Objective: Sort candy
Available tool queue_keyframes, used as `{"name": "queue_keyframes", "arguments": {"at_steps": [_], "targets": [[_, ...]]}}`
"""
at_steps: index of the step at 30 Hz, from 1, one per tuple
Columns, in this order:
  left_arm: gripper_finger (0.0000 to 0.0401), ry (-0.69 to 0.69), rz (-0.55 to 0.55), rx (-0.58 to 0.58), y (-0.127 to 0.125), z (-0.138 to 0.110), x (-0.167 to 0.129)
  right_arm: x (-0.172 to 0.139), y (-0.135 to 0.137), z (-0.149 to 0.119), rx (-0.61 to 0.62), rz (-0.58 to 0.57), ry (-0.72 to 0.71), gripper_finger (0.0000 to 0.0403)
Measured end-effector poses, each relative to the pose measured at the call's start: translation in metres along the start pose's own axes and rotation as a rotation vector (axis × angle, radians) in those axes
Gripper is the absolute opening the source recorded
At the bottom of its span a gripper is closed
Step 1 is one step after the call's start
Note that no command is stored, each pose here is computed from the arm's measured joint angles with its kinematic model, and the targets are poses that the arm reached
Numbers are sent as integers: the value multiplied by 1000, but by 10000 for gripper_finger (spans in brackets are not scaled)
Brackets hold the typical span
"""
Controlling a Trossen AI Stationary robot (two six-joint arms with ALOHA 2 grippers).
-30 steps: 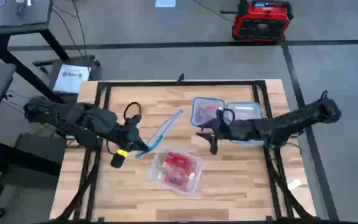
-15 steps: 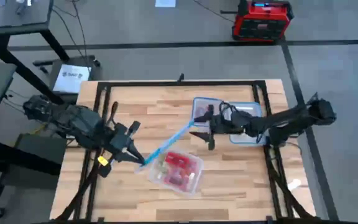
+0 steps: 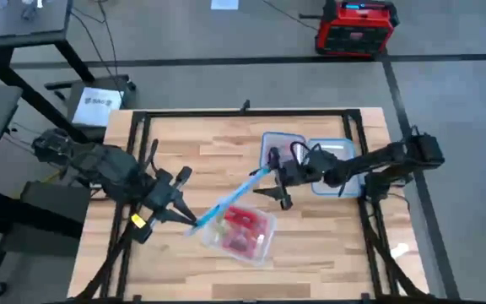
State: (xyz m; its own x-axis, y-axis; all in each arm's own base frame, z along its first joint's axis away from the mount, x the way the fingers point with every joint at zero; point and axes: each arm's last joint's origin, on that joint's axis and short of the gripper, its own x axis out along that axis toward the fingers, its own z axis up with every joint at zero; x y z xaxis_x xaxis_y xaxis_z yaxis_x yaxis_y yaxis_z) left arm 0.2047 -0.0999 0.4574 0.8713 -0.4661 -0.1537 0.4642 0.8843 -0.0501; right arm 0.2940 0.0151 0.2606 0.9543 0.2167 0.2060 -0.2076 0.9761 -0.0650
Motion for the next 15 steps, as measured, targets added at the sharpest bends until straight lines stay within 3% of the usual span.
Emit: {"name": "queue_keyframes", "arguments": {"at_steps": [5, 11, 15], "targets": [[0, 30, 48, -17, 1, -3, 0, -3, 9, 13, 13, 31, -38, 201], [0, 14, 97, -4, 3, -2, 0, -7, 15, 10, -33, 51, 70, 40], [0, 9, 152, -3, 5, -1, -1, -7, 20, 7, 36, 28, 116, 20]]}}
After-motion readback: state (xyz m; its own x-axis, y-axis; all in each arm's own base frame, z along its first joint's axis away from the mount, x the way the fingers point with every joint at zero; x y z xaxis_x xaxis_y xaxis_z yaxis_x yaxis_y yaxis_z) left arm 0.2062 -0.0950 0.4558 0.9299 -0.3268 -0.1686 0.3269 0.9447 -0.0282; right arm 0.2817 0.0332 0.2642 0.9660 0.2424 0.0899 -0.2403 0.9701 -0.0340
